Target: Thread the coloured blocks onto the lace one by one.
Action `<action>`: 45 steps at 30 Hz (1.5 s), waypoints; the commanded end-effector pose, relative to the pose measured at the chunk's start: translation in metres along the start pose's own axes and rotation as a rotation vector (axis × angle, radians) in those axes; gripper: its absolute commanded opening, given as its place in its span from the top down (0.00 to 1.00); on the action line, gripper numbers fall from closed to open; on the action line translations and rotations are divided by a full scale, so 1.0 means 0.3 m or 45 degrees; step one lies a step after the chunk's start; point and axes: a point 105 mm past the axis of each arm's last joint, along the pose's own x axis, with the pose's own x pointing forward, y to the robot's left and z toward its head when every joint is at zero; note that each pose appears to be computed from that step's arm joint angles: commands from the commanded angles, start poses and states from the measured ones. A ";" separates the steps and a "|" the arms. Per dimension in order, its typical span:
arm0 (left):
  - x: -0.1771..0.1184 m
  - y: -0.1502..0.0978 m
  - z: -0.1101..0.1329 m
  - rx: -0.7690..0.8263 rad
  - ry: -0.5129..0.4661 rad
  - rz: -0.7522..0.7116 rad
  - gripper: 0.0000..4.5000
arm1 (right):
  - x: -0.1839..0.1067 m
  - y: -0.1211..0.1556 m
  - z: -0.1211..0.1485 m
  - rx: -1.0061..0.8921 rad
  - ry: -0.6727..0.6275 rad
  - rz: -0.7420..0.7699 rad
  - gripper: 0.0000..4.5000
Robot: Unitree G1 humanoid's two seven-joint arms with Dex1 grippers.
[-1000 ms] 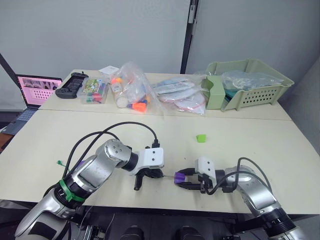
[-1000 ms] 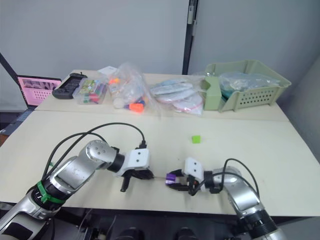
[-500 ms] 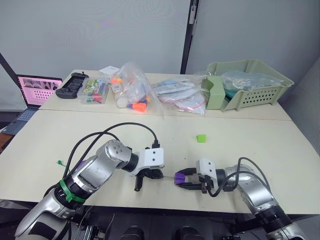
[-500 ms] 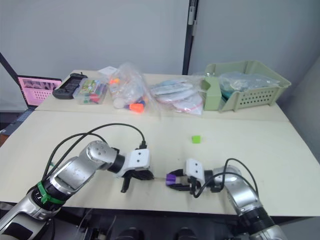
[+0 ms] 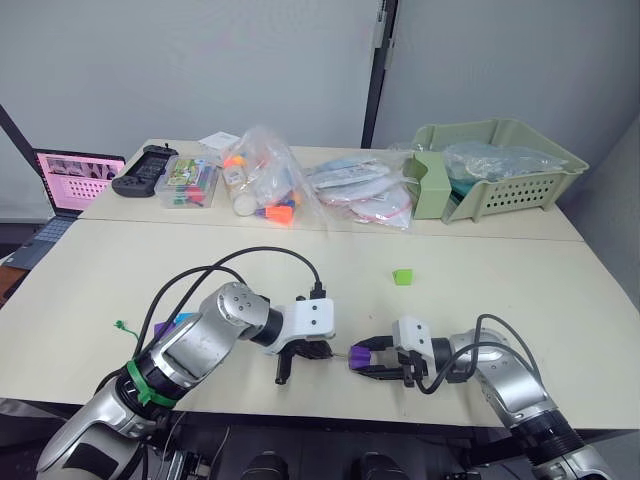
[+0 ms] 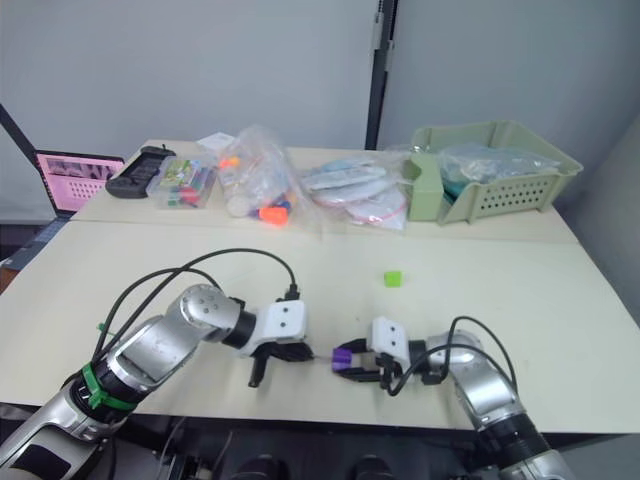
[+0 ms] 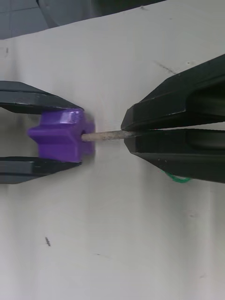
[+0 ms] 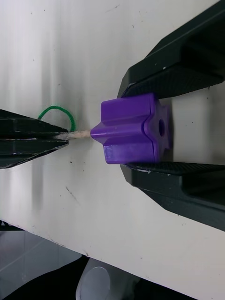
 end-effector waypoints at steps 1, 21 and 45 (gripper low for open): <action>0.005 0.021 0.041 0.049 -0.023 0.038 1.00 | 0.011 0.034 -0.026 0.023 0.048 0.053 0.69; -0.010 0.041 0.083 0.050 -0.266 0.039 0.65 | 0.018 0.043 -0.029 0.053 0.087 0.047 0.69; 0.020 0.033 -0.056 0.052 -0.331 0.013 1.00 | -0.004 0.022 -0.034 0.065 0.121 -0.004 0.69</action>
